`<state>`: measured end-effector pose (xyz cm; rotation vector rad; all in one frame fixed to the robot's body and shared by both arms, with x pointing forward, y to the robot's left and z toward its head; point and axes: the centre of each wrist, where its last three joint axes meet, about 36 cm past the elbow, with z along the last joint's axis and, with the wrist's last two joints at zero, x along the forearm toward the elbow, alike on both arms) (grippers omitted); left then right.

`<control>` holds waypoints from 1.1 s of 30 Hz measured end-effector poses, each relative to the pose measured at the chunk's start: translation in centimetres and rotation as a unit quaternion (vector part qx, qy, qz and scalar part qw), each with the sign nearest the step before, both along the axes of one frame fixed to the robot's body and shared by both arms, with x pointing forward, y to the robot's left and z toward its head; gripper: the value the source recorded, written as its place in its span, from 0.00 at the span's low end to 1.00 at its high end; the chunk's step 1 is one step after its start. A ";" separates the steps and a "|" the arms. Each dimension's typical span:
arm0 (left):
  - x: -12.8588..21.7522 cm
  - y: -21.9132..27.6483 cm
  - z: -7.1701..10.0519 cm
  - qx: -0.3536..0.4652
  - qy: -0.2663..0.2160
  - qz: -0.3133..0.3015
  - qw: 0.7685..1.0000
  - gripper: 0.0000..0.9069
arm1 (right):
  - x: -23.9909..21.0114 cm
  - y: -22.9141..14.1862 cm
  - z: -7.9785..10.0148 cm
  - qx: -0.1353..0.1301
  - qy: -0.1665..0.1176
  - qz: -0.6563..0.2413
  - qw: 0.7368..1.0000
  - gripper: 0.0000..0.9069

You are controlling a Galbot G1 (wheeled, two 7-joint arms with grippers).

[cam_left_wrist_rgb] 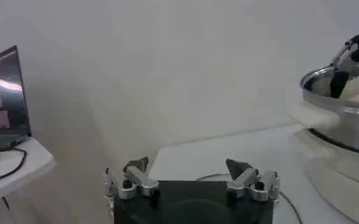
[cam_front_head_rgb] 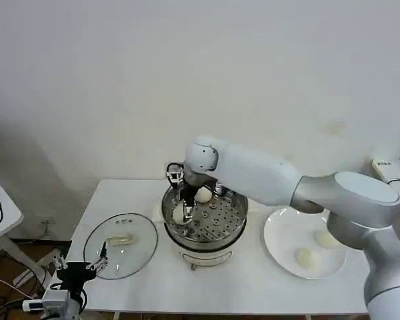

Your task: Take steamed baozi put them in steamer then cover it.

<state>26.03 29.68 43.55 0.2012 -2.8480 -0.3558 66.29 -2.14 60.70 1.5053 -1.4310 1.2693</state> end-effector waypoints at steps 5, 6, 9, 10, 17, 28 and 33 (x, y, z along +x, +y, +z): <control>0.1 -0.2 0.0 -0.003 -0.002 0.000 1.000 1.00 | -0.1 -4.7 2.3 0.016 -0.002 -0.007 1.000 1.00; 0.2 -0.3 0.0 -0.004 -0.003 -0.001 1.000 1.00 | -0.2 -5.8 2.7 0.019 -0.003 -0.008 1.000 1.00; 0.3 -0.4 -0.1 -0.006 -0.001 -0.006 1.000 1.00 | -0.4 -9.2 3.6 0.028 -0.010 -0.011 0.999 1.00; 0.3 -0.4 -0.1 -0.006 -0.001 -0.006 1.000 1.00 | -0.6 -10.5 3.9 0.030 -0.012 -0.013 0.999 1.00; 0.3 -0.4 0.2 -0.003 -0.002 -0.012 1.000 1.00 | -2.4 -18.9 5.3 0.035 -0.028 -0.039 0.998 1.00; 0.3 -0.6 0.9 -0.008 -0.010 -0.018 1.000 1.00 | -6.7 -30.6 4.3 0.016 -0.029 -0.084 0.996 1.00; 0.3 -0.8 0.8 -0.008 -0.008 -0.018 1.000 1.00 | -8.3 -33.0 2.0 -0.005 -0.011 -0.090 0.996 1.00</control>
